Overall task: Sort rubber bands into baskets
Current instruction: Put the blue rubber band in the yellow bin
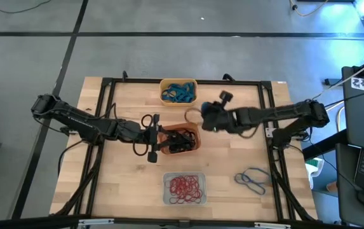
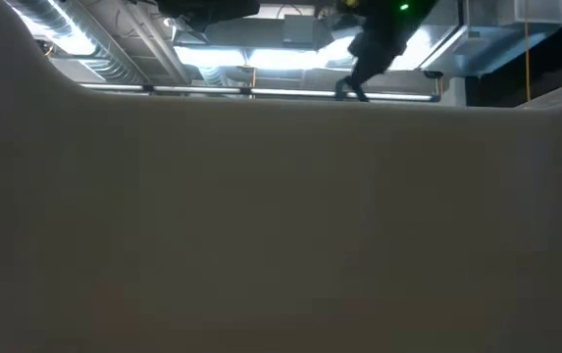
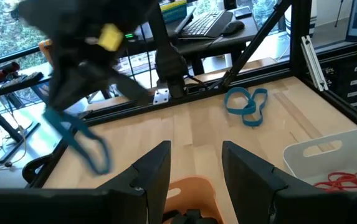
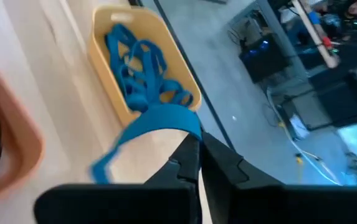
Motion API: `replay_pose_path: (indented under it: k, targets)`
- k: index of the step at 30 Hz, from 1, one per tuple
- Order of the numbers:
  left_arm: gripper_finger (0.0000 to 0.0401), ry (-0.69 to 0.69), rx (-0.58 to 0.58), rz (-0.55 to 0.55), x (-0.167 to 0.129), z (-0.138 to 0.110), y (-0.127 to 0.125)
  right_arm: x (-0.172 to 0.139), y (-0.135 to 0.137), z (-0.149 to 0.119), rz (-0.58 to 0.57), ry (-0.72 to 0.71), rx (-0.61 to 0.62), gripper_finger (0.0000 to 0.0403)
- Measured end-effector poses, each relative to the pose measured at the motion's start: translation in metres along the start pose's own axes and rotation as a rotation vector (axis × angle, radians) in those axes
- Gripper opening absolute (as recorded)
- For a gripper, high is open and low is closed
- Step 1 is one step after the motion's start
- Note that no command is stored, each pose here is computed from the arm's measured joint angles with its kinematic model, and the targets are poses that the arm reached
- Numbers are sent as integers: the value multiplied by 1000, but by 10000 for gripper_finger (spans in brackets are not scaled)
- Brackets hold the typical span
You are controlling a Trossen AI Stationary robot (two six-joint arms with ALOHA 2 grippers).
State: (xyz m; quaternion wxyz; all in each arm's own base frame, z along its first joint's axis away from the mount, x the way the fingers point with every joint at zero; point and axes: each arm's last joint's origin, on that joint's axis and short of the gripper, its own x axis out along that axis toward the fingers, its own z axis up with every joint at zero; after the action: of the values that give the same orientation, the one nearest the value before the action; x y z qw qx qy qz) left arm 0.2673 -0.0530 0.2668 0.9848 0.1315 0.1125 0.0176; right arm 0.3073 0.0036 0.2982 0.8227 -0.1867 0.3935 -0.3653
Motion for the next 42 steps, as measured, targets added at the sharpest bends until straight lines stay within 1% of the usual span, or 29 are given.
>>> replay_pose_path:
  k: [2, 10, 15, 17, 19, 23, 25, 31, 33, 36, 42]
  targets:
    - [141, -2, 0, 1, 0, 0, 0, 13, -10, 7, 26, -23, 23, 14]
    - [141, 0, -6, 16, 1, -1, 4, 57, -56, 25, 148, -159, 206, 14]
    - [141, 2, -17, 24, 2, -1, 6, 80, -81, 30, 165, -245, 318, 14]
    - [141, 1, -17, 25, 2, -1, 7, 90, -86, 33, 163, -288, 355, 14]
    - [141, 1, -18, 25, 2, -1, 7, 101, -89, 33, 156, -298, 383, 14]
    - [141, 0, -18, 26, 2, -1, 7, 122, -87, 32, 170, -310, 435, 15]
    - [141, 1, -18, 26, 2, -1, 7, 132, -81, 31, 199, -306, 429, 15]
    - [141, 1, -17, 26, 2, -1, 7, 162, -64, 20, 211, -223, 404, 15]
    - [141, 1, -18, 26, 2, -1, 7, 170, -58, 16, 225, -198, 394, 23]
    - [141, 1, -17, 26, 2, -1, 7, 180, -50, 12, 233, -165, 382, 55]
    - [141, 1, -17, 26, 2, -1, 7, 186, -41, 4, 253, -91, 349, 154]
